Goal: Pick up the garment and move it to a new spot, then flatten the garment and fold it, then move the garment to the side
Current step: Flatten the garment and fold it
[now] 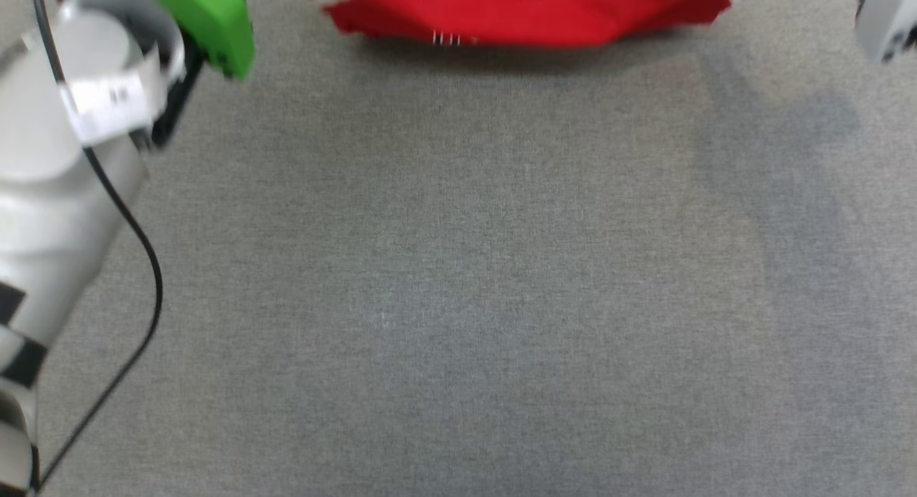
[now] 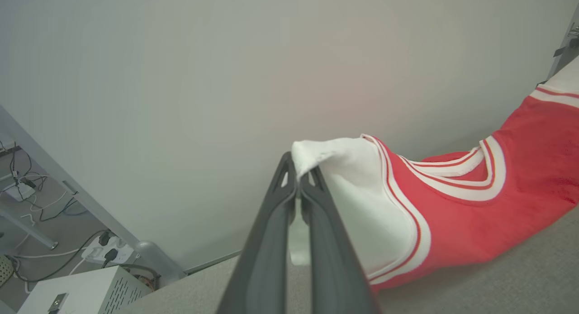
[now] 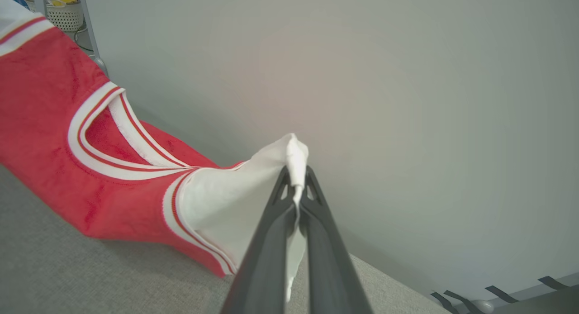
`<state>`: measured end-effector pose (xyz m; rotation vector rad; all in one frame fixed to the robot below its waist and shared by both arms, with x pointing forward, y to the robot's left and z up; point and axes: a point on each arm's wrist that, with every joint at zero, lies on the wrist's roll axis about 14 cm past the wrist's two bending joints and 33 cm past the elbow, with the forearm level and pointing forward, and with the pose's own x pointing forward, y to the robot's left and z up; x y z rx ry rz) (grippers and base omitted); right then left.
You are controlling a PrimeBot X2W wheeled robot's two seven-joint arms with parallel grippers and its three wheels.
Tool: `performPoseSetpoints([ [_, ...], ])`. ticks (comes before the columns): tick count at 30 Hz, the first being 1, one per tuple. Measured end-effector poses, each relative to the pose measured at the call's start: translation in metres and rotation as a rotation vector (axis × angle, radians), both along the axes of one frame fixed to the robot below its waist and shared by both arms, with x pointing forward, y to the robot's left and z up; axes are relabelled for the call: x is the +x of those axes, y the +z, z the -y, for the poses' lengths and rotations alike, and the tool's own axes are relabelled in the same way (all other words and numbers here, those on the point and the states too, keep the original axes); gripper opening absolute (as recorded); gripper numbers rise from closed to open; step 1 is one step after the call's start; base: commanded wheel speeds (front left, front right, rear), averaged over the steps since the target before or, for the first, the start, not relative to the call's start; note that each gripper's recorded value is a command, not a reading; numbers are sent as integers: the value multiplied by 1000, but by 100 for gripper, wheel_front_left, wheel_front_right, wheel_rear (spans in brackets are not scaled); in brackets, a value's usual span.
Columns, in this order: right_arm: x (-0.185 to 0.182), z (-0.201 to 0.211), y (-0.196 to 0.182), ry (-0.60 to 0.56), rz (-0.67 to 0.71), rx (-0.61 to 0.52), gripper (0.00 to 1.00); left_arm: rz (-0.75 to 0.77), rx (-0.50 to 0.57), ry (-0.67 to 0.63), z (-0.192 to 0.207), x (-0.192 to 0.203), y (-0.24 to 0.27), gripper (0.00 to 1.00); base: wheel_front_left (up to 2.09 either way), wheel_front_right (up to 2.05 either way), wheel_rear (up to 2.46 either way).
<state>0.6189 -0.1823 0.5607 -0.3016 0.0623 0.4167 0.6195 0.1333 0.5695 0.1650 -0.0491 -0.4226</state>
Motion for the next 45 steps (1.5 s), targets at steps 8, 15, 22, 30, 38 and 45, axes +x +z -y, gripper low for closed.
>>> performPoseSetpoints([
  [8, -75, 0, -56, 49, -153, 32, 0, -204, -95, 71, -27, -78, -74, 0, 0, 0, 0],
  [15, -152, 15, -109, 10, -315, 93, 0, -315, -146, 138, -45, -152, -111, 0, 0, 0, 0],
  [22, -216, 36, -142, -84, -411, 155, 0, -424, -154, 227, -65, -223, -146, 0, 0, 0, 0],
  [30, -270, 63, -160, -204, -452, 221, 0, -488, -164, 331, -88, -274, -167, 0, 0, 0, 0],
  [38, -334, 68, -187, -270, -530, 272, 0, -547, -187, 388, -94, -318, -184, 0, 0, 0, 0],
  [45, -346, 69, -192, -293, -576, 283, 44, -538, -192, 393, -92, -325, -183, 0, 0, 0, 0],
])
